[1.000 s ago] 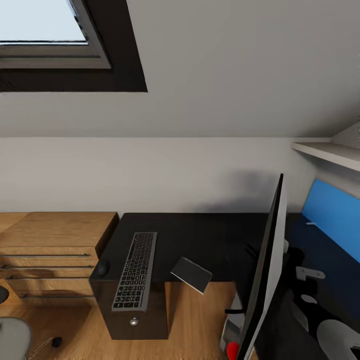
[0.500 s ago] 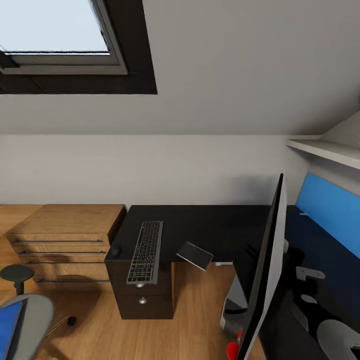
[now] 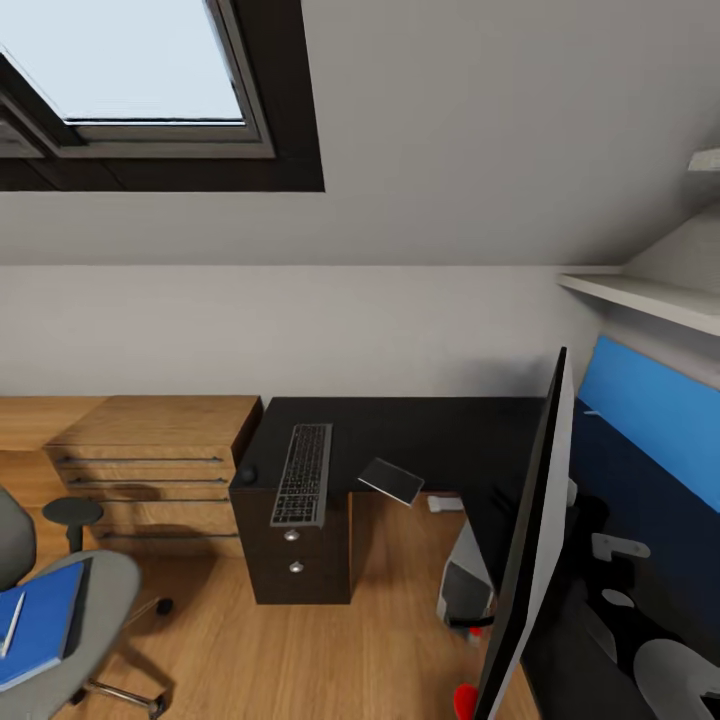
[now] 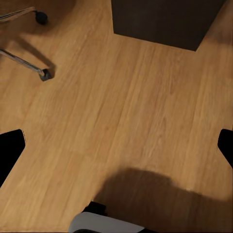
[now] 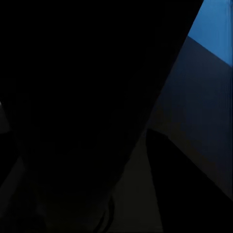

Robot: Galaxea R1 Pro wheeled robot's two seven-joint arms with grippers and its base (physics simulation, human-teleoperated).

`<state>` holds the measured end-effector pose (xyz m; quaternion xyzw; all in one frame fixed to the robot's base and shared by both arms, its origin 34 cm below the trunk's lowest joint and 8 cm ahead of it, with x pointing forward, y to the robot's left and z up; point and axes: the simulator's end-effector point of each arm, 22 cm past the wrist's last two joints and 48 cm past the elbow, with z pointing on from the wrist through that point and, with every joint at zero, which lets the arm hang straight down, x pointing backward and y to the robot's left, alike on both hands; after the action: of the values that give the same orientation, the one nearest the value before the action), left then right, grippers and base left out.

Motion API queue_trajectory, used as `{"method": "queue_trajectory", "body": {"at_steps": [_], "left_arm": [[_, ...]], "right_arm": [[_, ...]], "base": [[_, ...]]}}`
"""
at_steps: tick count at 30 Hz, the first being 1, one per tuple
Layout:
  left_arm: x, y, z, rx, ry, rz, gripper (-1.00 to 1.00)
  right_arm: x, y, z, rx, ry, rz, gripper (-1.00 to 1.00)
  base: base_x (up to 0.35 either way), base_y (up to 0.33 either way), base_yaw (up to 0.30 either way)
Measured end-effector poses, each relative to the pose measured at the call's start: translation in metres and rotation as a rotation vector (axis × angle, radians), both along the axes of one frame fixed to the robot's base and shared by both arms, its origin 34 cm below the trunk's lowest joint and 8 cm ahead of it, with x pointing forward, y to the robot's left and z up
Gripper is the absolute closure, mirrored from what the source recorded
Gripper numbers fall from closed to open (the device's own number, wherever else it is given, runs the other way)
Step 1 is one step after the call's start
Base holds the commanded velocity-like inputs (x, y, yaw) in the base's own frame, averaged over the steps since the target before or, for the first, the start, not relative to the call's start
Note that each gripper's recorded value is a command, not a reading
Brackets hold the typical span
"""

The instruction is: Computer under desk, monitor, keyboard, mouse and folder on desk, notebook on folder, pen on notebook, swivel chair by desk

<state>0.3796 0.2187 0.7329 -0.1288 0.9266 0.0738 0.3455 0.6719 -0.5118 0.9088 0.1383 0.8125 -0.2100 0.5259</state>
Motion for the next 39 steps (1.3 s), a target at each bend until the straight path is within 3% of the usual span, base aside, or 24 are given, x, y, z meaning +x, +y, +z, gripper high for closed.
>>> {"method": "queue_trajectory", "body": {"at_steps": [39], "left_arm": [[0.0000,-0.0001,0.0000,0.000,0.000,0.001,-1.00]], "right_arm": [[-0.0003,0.0004,-0.0010,0.001,0.005,0.001,1.00]], "base": [[-0.334,-0.005,0.000]]}}
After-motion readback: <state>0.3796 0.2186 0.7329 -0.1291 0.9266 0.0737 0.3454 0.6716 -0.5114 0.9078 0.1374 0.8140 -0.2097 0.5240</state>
